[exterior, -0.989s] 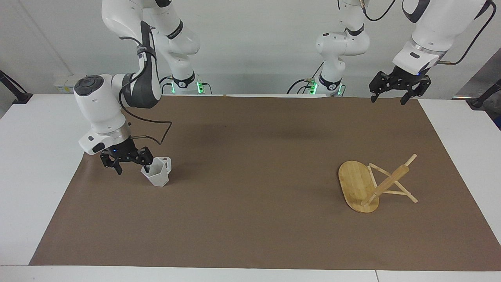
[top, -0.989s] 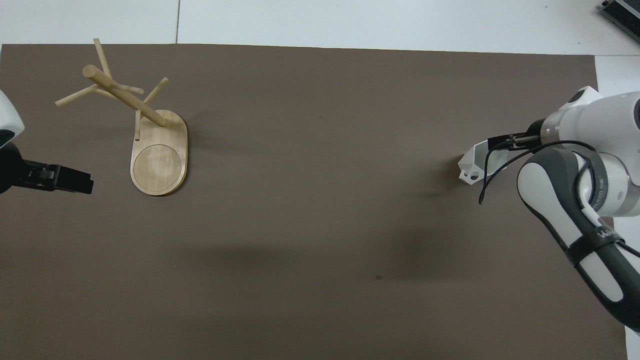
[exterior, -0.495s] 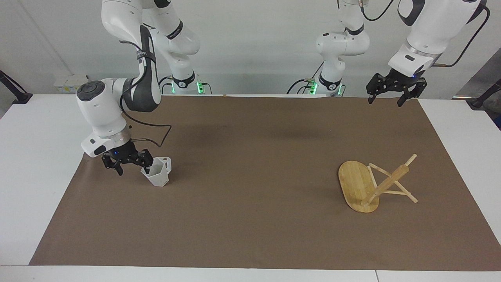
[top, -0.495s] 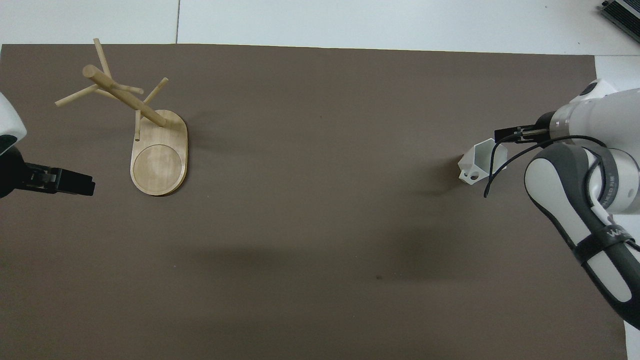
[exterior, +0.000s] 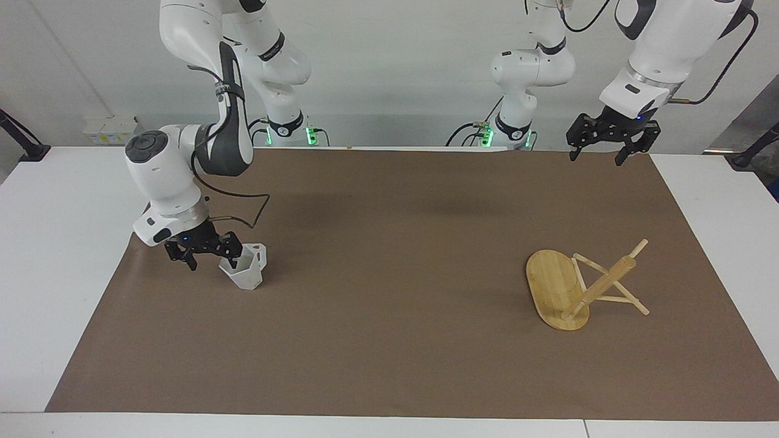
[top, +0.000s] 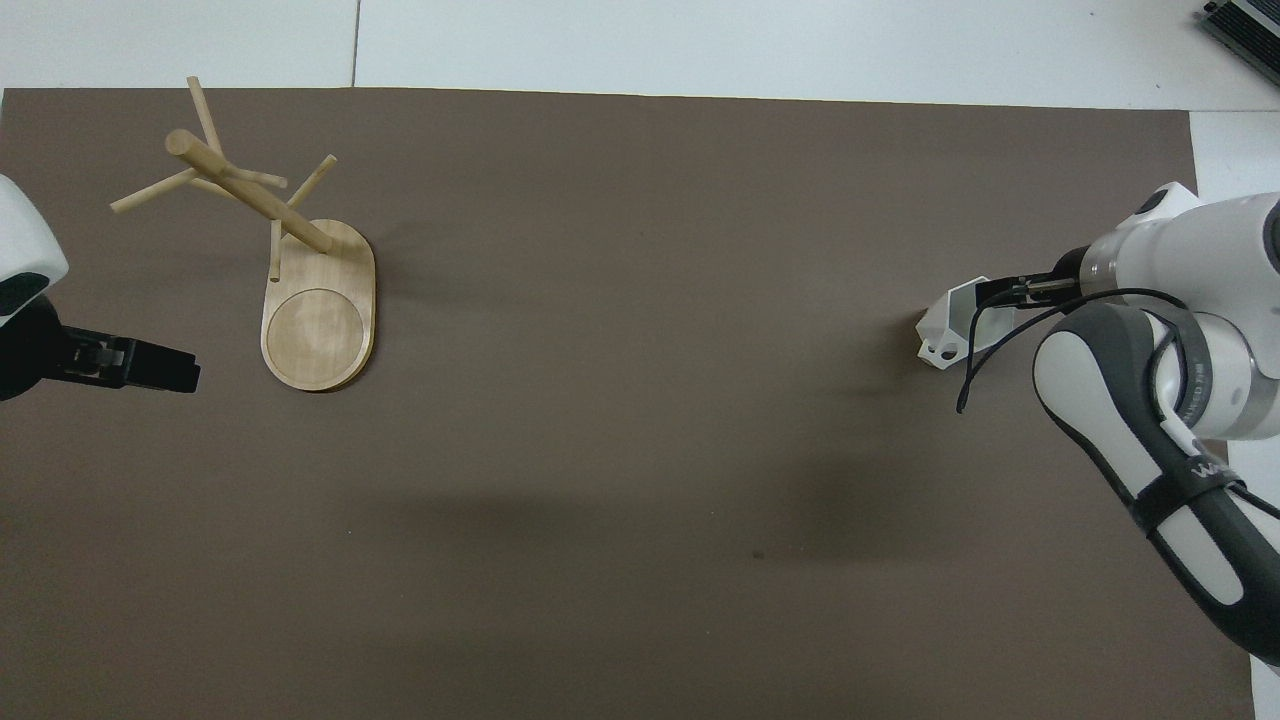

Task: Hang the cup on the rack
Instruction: 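Lower the right gripper onto the cup rim and close it, then lift the cup with the right gripper while the left gripper approaches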

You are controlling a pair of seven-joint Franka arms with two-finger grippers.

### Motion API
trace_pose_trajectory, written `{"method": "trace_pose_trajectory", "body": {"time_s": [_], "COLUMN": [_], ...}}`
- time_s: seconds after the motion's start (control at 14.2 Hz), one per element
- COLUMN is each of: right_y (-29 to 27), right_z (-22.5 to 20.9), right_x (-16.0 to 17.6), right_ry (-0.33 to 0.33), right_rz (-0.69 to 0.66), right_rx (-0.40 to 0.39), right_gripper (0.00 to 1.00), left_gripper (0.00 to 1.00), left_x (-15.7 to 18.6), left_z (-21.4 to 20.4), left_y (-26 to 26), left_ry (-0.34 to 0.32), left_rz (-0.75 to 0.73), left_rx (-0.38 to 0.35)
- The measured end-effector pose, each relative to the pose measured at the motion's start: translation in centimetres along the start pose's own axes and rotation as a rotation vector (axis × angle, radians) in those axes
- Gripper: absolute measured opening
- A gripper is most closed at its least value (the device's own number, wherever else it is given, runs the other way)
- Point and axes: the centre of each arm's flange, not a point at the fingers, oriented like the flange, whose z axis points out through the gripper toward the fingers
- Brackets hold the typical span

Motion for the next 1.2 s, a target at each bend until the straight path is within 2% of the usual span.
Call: {"method": "trace_pose_trajectory", "body": {"time_s": [0.49, 0.57, 0.78, 0.99, 1.06, 1.2], "right_y": [-0.06, -0.06, -0.05, -0.06, -0.16, -0.18], "right_z": [0.62, 0.60, 0.58, 0.57, 0.35, 0.14], "right_x": [-0.56, -0.56, -0.56, -0.56, -0.49, -0.48], "right_ry": [-0.015, -0.015, -0.015, -0.014, -0.010, -0.006], "right_rz": [0.004, 0.004, 0.004, 0.005, 0.009, 0.011], "right_rx": [0.001, 0.001, 0.001, 0.002, 0.007, 0.009], "right_gripper": [0.93, 0.85, 0.46, 0.15, 0.06, 0.06], "left_gripper": [1.00, 1.00, 1.00, 1.00, 1.00, 1.00], "left_x": [0.03, 0.03, 0.03, 0.01, 0.02, 0.01], "left_z": [0.20, 0.34, 0.82, 0.79, 0.76, 0.73], "left_y": [0.20, 0.22, 0.30, 0.40, 0.40, 0.40], "left_ry": [0.000, 0.002, 0.005, 0.011, 0.013, 0.017], "left_rz": [0.004, 0.004, 0.006, 0.007, 0.008, 0.007], "left_rx": [0.000, 0.000, 0.001, 0.001, 0.002, 0.002]}}
